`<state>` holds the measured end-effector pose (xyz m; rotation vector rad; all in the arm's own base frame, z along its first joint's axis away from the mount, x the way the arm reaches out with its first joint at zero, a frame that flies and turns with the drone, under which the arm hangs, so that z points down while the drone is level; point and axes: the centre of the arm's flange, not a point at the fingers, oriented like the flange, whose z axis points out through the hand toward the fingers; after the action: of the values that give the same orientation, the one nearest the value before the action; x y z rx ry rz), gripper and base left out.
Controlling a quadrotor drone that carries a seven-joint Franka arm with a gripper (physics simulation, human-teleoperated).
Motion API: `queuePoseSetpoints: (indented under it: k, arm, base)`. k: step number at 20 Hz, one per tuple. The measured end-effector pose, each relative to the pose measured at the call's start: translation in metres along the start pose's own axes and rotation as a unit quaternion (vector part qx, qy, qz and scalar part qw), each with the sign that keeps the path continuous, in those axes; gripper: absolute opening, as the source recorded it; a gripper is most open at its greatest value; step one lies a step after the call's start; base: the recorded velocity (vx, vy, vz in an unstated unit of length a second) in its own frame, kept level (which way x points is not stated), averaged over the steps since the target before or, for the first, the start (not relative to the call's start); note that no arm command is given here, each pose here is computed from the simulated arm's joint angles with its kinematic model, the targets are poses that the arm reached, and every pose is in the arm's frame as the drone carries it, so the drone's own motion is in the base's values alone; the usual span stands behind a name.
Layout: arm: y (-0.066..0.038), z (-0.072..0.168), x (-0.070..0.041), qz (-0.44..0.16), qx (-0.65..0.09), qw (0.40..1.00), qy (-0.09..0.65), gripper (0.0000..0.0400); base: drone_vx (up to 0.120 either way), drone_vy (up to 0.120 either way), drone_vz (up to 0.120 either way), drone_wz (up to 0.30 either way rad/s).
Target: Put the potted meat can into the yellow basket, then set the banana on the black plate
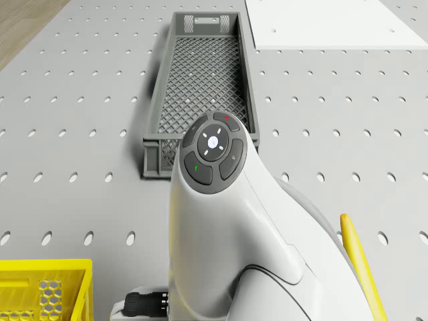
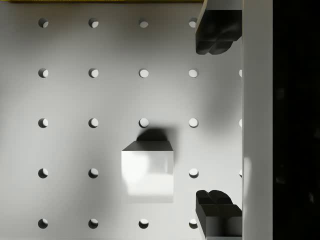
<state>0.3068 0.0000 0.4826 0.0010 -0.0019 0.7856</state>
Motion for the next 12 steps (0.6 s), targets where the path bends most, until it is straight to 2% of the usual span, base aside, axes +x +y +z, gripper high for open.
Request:
queuePoseSetpoints:
  k: [4,7,12]
  arm:
    - [0.0,0.0,0.0,0.0,0.0,1.0,0.0,0.04]
    - [0.0,0.0,0.0,0.0,0.0,1.0,0.0,0.04]
    - [0.0,0.0,0.0,0.0,0.0,1.0,0.0,0.04]
  base:
    - [0.0,-0.12,0.0,0.0]
    - [0.107,-0.12,0.0,0.0]
    - [0.0,-0.12,0.0,0.0]
